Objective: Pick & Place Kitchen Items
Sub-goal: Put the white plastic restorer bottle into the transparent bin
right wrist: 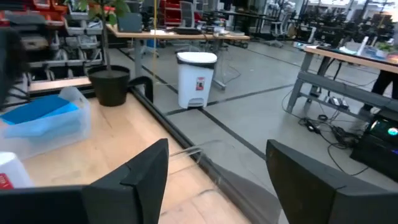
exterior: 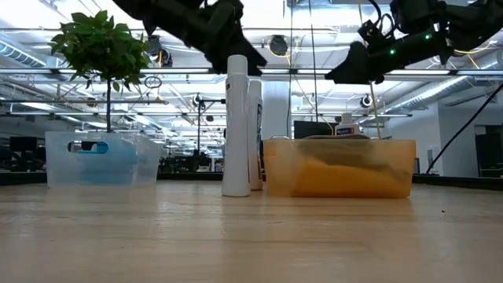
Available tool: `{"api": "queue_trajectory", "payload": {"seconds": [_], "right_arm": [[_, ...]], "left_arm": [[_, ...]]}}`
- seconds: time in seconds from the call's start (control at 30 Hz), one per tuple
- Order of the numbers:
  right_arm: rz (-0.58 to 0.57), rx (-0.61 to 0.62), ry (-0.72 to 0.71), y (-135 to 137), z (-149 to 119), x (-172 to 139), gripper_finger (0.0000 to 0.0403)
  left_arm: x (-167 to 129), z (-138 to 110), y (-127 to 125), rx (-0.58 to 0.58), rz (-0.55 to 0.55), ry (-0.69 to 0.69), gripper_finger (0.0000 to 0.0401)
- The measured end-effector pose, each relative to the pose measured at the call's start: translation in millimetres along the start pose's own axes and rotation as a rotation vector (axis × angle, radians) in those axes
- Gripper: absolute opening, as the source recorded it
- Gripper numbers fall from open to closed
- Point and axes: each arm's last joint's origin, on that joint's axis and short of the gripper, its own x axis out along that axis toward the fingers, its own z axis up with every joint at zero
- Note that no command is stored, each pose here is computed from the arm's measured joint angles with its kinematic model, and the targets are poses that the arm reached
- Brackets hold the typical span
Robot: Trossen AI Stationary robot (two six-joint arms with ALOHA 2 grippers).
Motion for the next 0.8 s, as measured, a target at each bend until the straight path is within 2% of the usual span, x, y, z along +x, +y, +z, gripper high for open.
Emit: {"api": "queue_trajectory", "payload": {"seconds": [0.4, 0.8], "right_arm": [[0.026, -0.001, -0.002, 5.6, 0.5, -0.3, 0.0226], [0.027, 0.001, -0.001, 5.7, 0.5, -0.3, 0.0221]], "left_arm": [[2.3, -25.1, -0.3, 0.012, -0.113, 0.056, 0.0273], [15.5, -32.8, 0.9, 0.031, -0.121, 0.058, 0.0273]]}}
